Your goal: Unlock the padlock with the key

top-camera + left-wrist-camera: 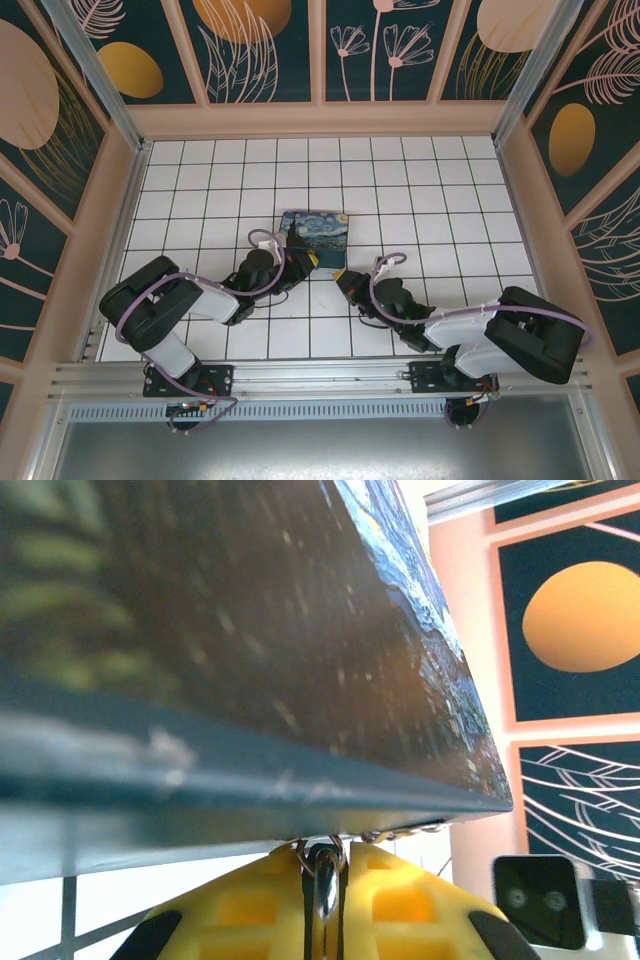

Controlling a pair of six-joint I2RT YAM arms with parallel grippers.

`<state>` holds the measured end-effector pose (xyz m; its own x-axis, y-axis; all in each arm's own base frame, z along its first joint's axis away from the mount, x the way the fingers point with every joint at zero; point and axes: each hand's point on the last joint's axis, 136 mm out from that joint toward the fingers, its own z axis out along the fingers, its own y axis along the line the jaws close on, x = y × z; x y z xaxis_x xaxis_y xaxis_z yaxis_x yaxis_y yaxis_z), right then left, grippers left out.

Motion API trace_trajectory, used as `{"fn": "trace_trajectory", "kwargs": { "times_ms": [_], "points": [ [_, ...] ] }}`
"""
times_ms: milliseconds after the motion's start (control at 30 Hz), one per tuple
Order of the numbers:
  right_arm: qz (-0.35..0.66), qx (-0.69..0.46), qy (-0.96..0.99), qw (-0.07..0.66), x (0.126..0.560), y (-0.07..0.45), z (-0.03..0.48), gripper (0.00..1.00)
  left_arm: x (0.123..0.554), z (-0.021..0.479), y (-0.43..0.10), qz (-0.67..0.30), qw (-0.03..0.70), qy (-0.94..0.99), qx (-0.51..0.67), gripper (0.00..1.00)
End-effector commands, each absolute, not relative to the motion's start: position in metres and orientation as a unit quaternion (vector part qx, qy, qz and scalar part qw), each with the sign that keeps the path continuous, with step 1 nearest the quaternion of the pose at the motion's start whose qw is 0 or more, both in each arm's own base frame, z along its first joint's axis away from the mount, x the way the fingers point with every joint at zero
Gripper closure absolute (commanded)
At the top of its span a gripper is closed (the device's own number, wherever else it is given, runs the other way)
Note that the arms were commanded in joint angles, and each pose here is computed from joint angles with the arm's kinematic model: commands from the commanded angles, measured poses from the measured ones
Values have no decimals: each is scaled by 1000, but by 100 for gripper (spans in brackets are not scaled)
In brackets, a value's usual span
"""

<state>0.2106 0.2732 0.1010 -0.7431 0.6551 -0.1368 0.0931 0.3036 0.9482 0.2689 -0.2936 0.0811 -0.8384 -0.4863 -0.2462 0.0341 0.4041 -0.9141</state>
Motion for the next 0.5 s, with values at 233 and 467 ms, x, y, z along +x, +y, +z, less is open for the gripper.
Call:
{"fn": "trace_trajectory", "kwargs": {
  "times_ms": [233,467],
  "points": [
    [555,285,738,258,219,278,99,100,265,127,-301,-609,245,739,-148,100],
    [558,272,737,266,222,285,100,100,262,130,-305,-621,230,735,-149,100]
  ]
}}
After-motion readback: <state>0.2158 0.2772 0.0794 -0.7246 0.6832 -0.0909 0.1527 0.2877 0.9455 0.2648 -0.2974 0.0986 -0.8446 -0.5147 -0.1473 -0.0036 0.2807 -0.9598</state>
